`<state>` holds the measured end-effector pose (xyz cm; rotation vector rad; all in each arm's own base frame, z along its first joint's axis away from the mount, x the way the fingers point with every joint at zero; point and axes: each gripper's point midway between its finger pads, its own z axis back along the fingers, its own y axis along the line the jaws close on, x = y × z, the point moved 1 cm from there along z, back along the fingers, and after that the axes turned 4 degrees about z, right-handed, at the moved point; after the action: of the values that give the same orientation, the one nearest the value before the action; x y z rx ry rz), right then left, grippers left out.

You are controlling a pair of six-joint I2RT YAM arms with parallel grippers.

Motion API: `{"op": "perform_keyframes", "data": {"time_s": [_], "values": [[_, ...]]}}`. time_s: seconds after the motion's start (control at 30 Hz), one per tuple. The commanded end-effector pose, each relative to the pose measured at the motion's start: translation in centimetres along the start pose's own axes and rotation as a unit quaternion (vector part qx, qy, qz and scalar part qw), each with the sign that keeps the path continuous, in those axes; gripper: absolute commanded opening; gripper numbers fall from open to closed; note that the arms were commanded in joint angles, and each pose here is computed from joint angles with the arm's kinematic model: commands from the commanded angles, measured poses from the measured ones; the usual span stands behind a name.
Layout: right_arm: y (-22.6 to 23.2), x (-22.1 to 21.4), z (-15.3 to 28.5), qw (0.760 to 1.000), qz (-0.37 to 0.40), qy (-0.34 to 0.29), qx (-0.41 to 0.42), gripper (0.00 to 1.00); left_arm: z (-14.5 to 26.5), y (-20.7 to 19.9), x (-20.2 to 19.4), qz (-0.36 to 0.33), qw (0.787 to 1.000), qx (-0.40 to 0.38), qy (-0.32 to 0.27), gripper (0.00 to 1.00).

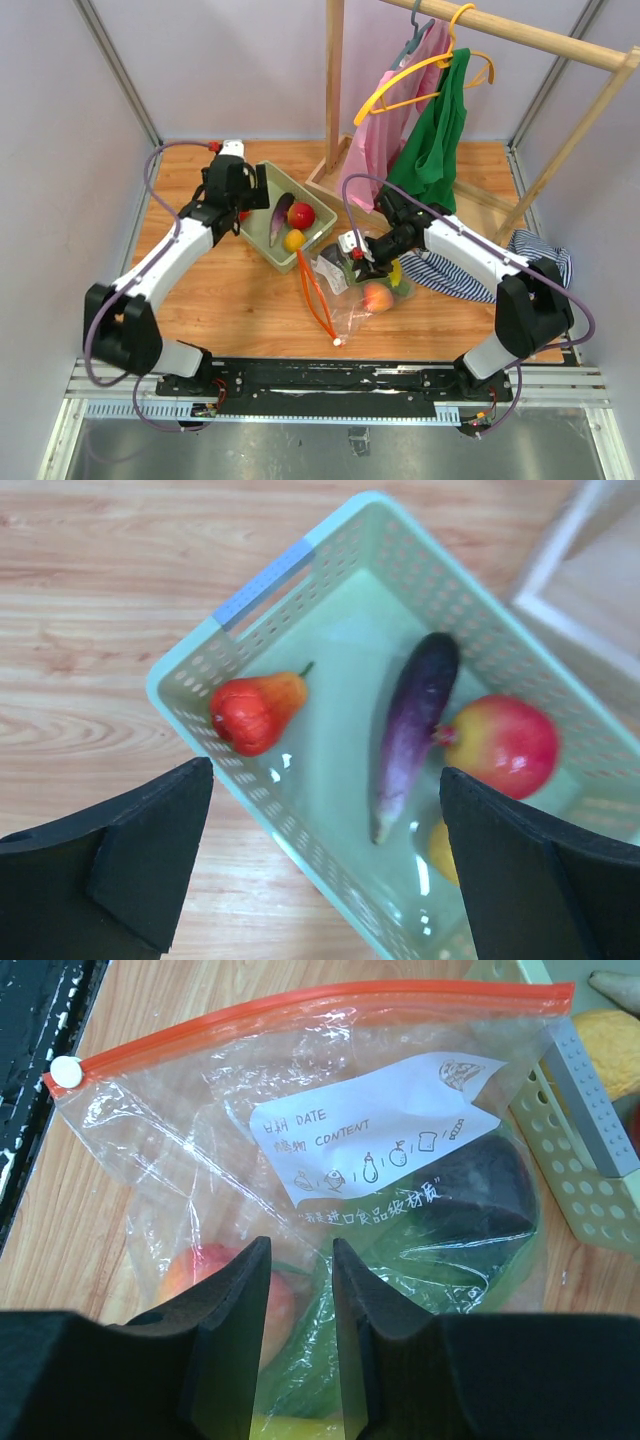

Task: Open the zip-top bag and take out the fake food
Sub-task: Place the fake vegetable in the bin.

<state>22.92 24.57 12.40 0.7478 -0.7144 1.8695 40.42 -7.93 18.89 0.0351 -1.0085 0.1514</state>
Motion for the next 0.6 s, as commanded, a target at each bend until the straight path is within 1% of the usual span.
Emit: {"op": "perform_keyframes", "data": {"time_s": [0.0,0.1,0.17,0.27,0.37,0.47,0.57], "values": [[1.0,1.2,0.7,1.0,0.015,-0.026,0.003,0.34,3.4,-2.8,1.7,0.047,0.989,-0.125,-0.063,0.99],[1.2,1.5,0.8,0.999,0.026,-0.033,0.003,0.35,5.7,-4.4,0.8,0.059,0.975,-0.201,-0.069,0.99],[1.4,1.8,0.9,0.999,0.034,-0.037,0.004,0.36,7.4,-5.2,0.3,0.067,0.963,-0.249,-0.074,0.96],[1.9,2.1,1.1,0.998,0.049,-0.043,0.009,0.39,10.1,-6.3,-0.5,0.086,0.941,-0.315,-0.088,0.9],[2.5,2.5,1.3,0.996,0.076,-0.05,0.015,0.42,13.1,-6.8,-1.1,0.097,0.914,-0.377,-0.116,0.86],[3.3,2.8,1.4,0.993,0.101,-0.059,0.026,0.48,16.0,-7.0,-2.4,0.106,0.884,-0.432,-0.142,0.83],[4.3,3.4,1.6,0.987,0.138,-0.075,0.036,0.57,17.8,-6.8,-3.9,0.129,0.864,-0.463,-0.148,0.8]]}}
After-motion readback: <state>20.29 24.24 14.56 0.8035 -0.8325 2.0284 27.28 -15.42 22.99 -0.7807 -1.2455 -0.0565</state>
